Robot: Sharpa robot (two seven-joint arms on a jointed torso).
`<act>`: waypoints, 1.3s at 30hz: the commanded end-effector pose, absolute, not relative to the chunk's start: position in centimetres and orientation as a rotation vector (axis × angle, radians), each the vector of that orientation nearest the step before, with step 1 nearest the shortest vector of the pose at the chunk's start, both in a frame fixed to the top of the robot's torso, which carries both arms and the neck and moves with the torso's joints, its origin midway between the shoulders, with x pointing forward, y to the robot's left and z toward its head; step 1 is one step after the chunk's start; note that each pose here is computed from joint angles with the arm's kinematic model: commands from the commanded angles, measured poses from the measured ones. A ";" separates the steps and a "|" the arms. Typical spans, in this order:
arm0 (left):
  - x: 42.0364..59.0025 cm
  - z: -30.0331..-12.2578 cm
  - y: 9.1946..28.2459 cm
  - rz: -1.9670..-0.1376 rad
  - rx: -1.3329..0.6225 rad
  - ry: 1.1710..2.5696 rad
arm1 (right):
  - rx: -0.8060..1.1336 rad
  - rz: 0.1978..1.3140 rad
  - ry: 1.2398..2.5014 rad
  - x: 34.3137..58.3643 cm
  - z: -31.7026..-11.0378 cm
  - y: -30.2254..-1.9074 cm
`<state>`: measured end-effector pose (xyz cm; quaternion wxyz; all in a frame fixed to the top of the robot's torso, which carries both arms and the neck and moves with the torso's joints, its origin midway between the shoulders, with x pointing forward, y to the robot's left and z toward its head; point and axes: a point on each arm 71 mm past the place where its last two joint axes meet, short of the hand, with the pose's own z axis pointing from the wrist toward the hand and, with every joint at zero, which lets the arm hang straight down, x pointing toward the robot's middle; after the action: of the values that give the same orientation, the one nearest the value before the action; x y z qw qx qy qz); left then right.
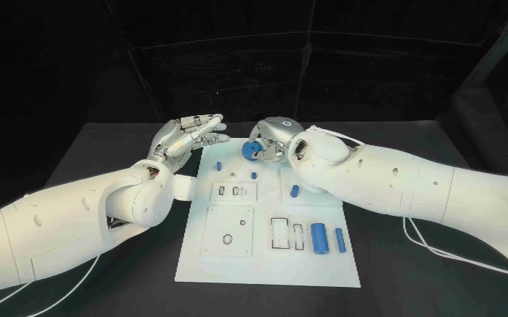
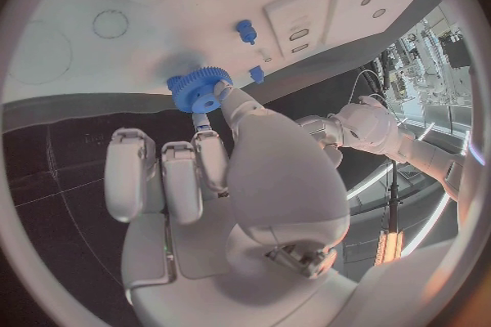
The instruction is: Assemble the parts on the task board
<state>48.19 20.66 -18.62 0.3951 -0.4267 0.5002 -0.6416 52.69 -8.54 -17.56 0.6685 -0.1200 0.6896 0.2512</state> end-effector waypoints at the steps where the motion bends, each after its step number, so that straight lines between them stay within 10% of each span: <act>1: 48.2 -18.5 20.5 -1.645 -1.076 1.269 | -0.303 0.563 1.577 52.7 -17.7 -7.9; 39: 48.2 -18.5 20.5 -1.647 -1.077 1.273 | -0.260 0.519 1.659 53.3 -18.6 -7.6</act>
<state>48.22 20.59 -18.63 0.3929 -0.4268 0.5014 -0.6419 53.34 -7.66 -18.70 0.6402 -0.1160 0.7250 0.2261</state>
